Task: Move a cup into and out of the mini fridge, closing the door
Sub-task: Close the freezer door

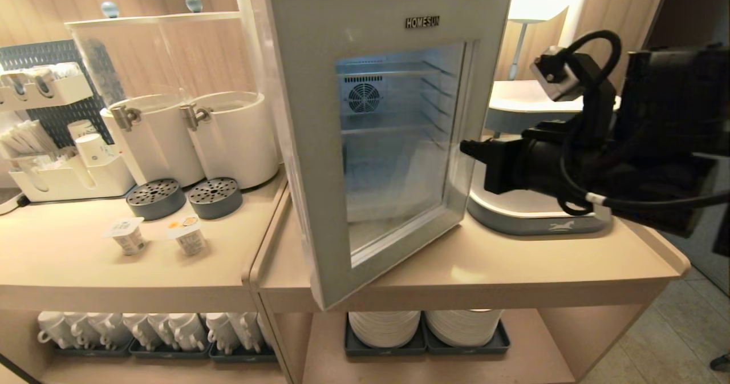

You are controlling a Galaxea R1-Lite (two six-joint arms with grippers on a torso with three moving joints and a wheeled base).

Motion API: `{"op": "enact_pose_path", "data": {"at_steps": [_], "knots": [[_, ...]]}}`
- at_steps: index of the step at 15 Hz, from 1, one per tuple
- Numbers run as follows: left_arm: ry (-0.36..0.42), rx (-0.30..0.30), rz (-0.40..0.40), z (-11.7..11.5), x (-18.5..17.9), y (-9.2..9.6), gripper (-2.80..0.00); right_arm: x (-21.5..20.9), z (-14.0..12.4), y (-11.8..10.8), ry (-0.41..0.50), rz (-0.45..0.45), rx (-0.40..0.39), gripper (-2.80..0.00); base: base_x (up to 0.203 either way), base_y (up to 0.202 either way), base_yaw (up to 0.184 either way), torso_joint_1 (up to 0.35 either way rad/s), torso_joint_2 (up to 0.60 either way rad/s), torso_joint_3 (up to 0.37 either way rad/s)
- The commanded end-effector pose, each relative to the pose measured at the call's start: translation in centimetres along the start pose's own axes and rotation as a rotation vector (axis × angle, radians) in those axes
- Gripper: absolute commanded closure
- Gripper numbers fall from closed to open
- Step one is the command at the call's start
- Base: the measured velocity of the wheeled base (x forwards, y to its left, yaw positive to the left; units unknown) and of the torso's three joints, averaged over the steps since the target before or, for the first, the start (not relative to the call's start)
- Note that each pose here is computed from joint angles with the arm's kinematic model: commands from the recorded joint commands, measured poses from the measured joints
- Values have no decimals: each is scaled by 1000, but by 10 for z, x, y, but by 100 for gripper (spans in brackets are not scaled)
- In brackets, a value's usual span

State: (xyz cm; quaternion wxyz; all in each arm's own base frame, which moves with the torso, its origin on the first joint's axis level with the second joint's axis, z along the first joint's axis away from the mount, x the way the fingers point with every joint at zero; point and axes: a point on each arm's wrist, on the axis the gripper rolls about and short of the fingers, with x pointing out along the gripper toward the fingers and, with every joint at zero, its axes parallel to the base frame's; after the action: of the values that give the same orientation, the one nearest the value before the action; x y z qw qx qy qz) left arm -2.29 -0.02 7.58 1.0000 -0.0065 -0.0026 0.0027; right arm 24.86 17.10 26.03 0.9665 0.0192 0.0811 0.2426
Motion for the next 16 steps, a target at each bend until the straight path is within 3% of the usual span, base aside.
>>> {"op": "enact_pose_path", "data": {"at_steps": [1,4,9,12,16], "knots": [[0,-1,1,0,0,0,0,44,-8,14,15,-63,-13,0,0,0,0,0,0,0],[0,-1,1,0,0,0,0,92,-11,22,-24,-181,-18,0,0,0,0,0,0,0],[0,-1,1,0,0,0,0,153,-17,32,-72,-240,-64,0,0,0,0,0,0,0],[0,-1,1,0,0,0,0,171,-17,40,-82,-272,-113,0,0,0,0,0,0,0],[0,-2,1,0,0,0,0,180,-14,44,-71,-274,-121,0,0,0,0,0,0,0]]}}
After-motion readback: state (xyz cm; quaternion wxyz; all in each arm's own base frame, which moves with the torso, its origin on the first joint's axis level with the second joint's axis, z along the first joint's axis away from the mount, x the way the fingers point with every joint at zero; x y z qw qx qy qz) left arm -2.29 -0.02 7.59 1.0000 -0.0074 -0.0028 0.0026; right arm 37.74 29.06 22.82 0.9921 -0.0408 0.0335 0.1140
